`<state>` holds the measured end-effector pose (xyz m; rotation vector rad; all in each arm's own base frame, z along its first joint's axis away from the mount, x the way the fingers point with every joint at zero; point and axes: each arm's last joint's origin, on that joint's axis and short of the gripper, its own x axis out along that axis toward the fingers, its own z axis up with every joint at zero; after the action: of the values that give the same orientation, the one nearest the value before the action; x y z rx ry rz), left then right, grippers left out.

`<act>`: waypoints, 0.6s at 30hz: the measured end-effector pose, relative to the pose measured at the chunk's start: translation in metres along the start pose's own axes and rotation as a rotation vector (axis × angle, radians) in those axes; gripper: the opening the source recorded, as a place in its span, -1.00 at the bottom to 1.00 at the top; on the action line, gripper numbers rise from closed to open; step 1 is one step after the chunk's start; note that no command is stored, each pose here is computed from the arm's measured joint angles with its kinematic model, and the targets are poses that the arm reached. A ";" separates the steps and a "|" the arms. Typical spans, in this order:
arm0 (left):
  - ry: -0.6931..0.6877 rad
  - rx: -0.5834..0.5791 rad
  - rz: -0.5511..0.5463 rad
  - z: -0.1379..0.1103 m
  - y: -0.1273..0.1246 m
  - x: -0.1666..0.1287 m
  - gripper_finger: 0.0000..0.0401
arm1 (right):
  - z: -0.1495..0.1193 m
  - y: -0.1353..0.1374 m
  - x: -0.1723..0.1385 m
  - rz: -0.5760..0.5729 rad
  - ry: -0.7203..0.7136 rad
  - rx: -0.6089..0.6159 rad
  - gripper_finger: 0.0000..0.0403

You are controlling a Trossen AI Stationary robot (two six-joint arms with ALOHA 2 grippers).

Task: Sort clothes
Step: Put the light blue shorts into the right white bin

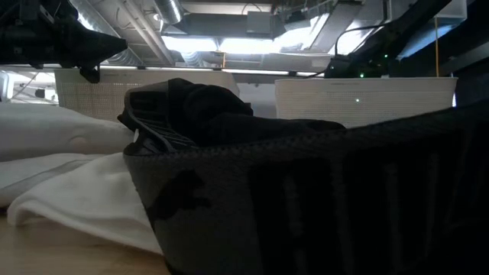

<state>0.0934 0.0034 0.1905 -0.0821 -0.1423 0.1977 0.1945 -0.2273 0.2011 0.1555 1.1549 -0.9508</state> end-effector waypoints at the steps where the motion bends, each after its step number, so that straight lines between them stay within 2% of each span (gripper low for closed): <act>1: 0.000 -0.001 0.000 0.000 0.000 0.000 -0.96 | 0.000 0.000 0.000 0.000 -0.004 0.013 -0.91; 10: 0.000 -0.002 0.000 0.000 0.000 0.000 -0.96 | 0.002 0.000 -0.001 -0.007 -0.023 0.066 -0.86; 18: 0.000 -0.002 0.000 0.000 0.000 0.000 -0.96 | 0.005 -0.007 -0.019 -0.012 -0.062 0.070 -0.41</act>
<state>0.0934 0.0034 0.1905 -0.0837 -0.1426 0.1977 0.1918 -0.2243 0.2215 0.1745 1.0674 -1.0009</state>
